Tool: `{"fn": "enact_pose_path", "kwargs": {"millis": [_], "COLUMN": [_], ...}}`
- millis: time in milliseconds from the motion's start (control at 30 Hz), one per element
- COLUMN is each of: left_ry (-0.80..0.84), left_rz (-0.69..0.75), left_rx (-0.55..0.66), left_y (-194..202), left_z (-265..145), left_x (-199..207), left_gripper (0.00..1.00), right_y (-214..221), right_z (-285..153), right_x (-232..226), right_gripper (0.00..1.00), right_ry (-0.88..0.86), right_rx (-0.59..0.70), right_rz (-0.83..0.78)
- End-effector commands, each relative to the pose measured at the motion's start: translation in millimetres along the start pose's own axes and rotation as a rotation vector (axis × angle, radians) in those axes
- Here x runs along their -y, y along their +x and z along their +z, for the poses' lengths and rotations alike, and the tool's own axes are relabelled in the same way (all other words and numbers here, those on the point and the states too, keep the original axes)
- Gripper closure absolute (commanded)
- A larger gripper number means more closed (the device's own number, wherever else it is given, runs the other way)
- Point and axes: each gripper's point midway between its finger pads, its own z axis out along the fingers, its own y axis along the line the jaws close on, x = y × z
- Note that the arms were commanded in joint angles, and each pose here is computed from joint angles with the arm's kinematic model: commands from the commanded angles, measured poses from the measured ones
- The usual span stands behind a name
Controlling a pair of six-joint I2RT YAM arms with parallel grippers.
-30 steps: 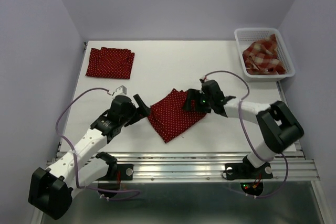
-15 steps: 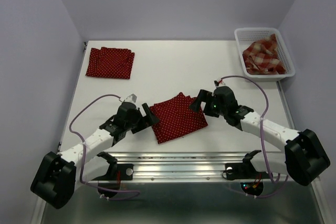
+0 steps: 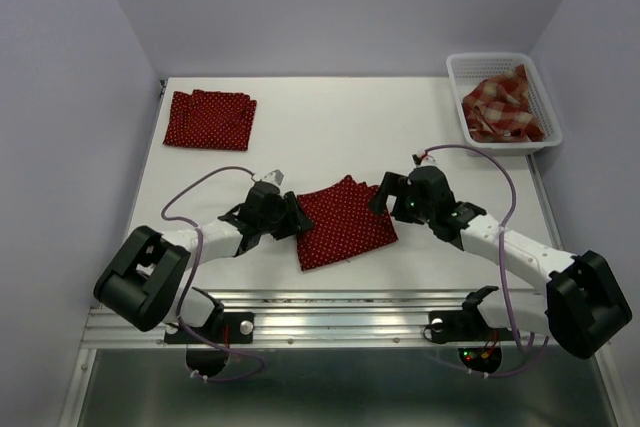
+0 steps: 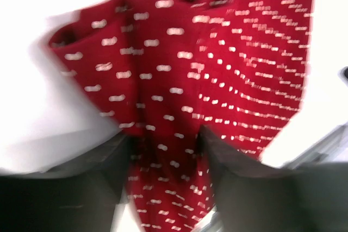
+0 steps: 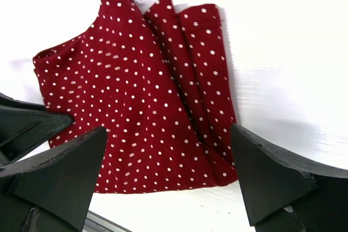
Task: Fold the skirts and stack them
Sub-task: Neatly place the folded skirt to the corner
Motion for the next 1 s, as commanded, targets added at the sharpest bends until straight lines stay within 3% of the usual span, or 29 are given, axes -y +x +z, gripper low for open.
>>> {"fn": "enact_pose_path", "kwargs": {"millis": [0,67,100,167,300,433,667,900,967], "left_ry": [-0.096,-0.109,-0.11,-0.131,-0.151,-0.296,-0.405,-0.614,-0.679], "left_rz": [0.038,0.041,0.045,0.054,0.125,0.21,0.415,0.638,0.677], "left_rx": [-0.091,-0.099,-0.1,-0.092,-0.075,-0.046,0.157,0.215,0.191], "left_y": [22.6,23.1,21.7,16.1,-0.6,-29.2,-125.1,-201.4,-215.3], "left_z": [9.9,12.1,13.4,15.0,17.8,15.0,0.0,-5.0,-3.3], "left_x": [-24.4,-26.5,-25.0,-25.3,-16.9,-22.2,21.2,34.9,22.2], "left_gripper": [0.52,0.69,0.86,0.99,1.0,1.0,1.0,1.0,1.0], "right_y": [-19.5,-21.6,-22.7,-24.4,-28.5,-37.9,-54.4,-58.8,-58.9], "right_z": [-6.9,-8.3,-8.7,-10.1,-12.8,-17.7,-27.6,-24.9,-24.4], "right_x": [-6.0,-5.0,-4.8,-2.6,1.7,9.8,22.2,32.6,35.5], "right_gripper": [0.0,0.0,0.0,0.0,0.0,0.0,0.0,0.0,0.0], "right_ry": [-0.001,0.004,0.007,0.017,0.038,0.084,0.158,0.218,0.232], "right_rx": [0.074,0.085,0.089,0.099,0.12,0.164,0.239,0.251,0.255], "right_rz": [-0.029,-0.034,-0.035,-0.043,-0.06,-0.082,-0.132,-0.179,-0.178]}}
